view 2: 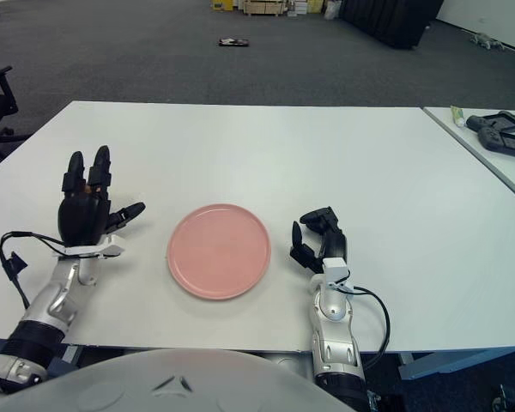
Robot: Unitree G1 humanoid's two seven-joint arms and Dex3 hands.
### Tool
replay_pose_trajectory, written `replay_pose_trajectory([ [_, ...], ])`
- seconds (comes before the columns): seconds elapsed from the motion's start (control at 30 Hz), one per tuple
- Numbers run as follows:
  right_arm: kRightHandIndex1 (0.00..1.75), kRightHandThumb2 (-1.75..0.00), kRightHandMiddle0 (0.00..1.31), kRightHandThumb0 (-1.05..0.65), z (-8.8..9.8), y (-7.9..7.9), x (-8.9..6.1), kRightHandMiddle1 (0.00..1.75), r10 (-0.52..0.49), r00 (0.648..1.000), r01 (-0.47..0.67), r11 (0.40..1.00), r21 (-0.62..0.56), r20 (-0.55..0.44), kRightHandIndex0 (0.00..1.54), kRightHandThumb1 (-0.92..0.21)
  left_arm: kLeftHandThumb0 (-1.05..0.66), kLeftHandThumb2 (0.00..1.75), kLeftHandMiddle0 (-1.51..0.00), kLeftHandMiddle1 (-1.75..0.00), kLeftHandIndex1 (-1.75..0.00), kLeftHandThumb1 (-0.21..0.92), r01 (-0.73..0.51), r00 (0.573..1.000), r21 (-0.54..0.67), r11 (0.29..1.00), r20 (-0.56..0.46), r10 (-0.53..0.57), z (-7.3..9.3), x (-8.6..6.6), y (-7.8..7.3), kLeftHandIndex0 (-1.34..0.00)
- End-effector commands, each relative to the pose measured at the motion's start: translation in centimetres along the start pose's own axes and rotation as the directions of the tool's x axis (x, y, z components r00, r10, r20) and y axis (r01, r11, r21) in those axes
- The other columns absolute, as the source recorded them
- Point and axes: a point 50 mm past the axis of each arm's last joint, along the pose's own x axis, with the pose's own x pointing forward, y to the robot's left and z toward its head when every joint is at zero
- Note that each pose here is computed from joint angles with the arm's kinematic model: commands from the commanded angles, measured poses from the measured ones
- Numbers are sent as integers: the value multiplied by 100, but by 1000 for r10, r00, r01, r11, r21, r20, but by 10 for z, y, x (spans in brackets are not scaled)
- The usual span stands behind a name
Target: Put the apple into the plate.
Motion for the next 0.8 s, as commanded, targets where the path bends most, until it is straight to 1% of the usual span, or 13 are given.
replay_pose_trajectory([
  [0.0, 143, -88, 35, -39, 2, 2, 3, 175, 2, 1000, -2, 1000, 4, 4, 59, -66, -105, 14, 0, 0, 0, 91, 3, 1000, 45, 999, -19, -3, -9, 12, 11, 0],
  [0.1, 143, -89, 36, -39, 2, 2, 4, 175, 2, 1000, -2, 1000, 5, 4, 59, -66, -105, 12, 0, 0, 0, 90, 17, 999, 58, 998, -29, -15, -12, 14, 12, 0],
  [0.27, 144, -89, 36, -39, 2, 3, 4, 175, -9, 1000, 9, 1000, 7, 7, 60, -65, -105, 9, 0, 0, 0, 87, 68, 996, 109, 992, -64, -61, -23, 24, 13, 0],
  [0.4, 145, -91, 37, -39, 2, 3, 4, 175, -16, 1000, 15, 1000, 10, 10, 61, -64, -105, 8, 0, 0, 0, 85, 143, 987, 164, 976, -98, -128, -37, 39, 2, 0],
  [0.5, 145, -92, 37, -39, 2, 3, 4, 175, -18, 1000, 18, 1000, 12, 7, 61, -64, -105, 7, 0, 0, 0, 84, 179, 981, 185, 966, -108, -161, -43, 44, -3, 0],
  [0.6, 144, -92, 37, -39, 2, 3, 3, 175, -21, 1000, 21, 1000, 13, 3, 61, -63, -105, 6, 0, 0, 0, 83, 264, 960, 222, 939, -150, -234, -55, 52, -13, 0],
  [0.77, 144, -92, 37, -39, 2, 2, 3, 175, -19, 1000, 19, 1000, 8, 5, 61, -63, -105, 5, 0, 0, 0, 82, 327, 940, 234, 915, -184, -288, -65, 56, -18, 0],
])
